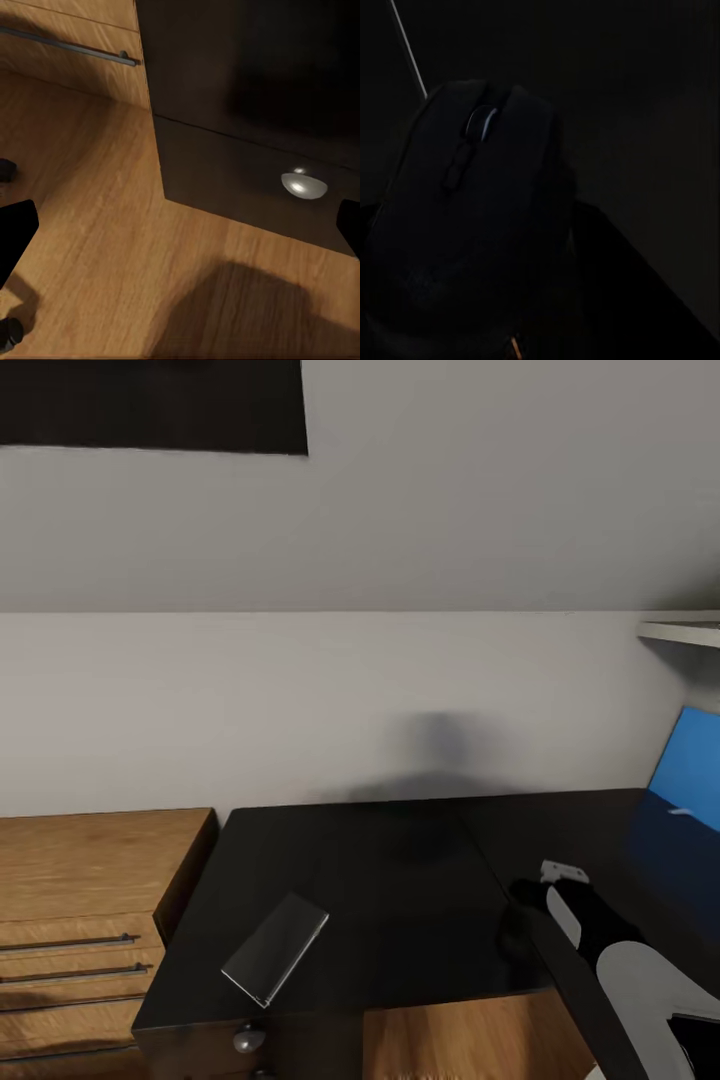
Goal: In the bedroom, organize the workspace by keeping the computer under the desk, ensuring the monitor is on the desk, placing the keyboard on the desk next to the monitor, placing the mouse on the desk next to the keyboard, moving the folder from the swivel chair onto the desk next to the mouse, stacking the notebook on top of the folder with the pen on top of the notebook, and positioning the swivel chair next to the desk.
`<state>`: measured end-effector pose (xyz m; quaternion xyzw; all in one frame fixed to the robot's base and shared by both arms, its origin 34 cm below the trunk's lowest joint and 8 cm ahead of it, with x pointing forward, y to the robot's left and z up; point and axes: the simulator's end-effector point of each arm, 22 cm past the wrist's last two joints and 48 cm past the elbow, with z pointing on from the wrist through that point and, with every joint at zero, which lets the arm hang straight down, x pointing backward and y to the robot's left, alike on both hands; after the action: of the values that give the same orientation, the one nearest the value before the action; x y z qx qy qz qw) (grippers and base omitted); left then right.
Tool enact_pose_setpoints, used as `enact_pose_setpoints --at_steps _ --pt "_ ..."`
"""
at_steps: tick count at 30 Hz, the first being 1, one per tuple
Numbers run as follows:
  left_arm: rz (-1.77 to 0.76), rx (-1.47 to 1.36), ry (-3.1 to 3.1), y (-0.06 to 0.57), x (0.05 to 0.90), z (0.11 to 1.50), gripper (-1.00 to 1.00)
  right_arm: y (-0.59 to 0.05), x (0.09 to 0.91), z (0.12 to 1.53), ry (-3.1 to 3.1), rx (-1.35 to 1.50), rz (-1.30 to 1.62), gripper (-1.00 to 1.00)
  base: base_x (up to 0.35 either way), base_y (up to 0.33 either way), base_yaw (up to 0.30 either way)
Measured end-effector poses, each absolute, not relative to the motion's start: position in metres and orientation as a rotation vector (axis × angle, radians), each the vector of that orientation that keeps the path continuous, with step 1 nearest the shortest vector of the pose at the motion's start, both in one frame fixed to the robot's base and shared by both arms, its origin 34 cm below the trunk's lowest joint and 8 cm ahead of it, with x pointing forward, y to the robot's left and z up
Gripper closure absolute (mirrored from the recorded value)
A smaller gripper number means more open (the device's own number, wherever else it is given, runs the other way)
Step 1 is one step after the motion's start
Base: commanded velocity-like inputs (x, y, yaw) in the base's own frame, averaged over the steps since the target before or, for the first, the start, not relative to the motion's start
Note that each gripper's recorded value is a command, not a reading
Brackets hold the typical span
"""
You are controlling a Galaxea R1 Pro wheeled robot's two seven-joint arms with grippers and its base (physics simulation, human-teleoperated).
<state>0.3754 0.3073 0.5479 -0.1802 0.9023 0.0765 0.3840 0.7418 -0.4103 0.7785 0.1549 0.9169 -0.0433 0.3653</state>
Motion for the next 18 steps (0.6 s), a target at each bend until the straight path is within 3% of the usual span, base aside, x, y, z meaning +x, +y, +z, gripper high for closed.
enact_pose_setpoints --at_steps 5,11,18 --pt "0.195 -0.459 2.299 0.3073 0.3751 0.5484 -1.0 -0.4095 0.7414 0.7794 2.356 0.399 -0.109 1.0 -0.31 0.0 -0.041" --pt "0.196 -0.459 2.298 0.3076 0.3752 0.5485 -1.0 -0.4096 0.7416 0.7797 2.354 0.399 -0.109 1.0 -0.295 0.115 -0.202" --pt "0.197 -0.46 2.298 0.3084 0.375 0.5487 -1.0 -0.4082 0.7416 0.7798 2.352 0.399 -0.106 1.0 -0.07 0.07 -0.256"
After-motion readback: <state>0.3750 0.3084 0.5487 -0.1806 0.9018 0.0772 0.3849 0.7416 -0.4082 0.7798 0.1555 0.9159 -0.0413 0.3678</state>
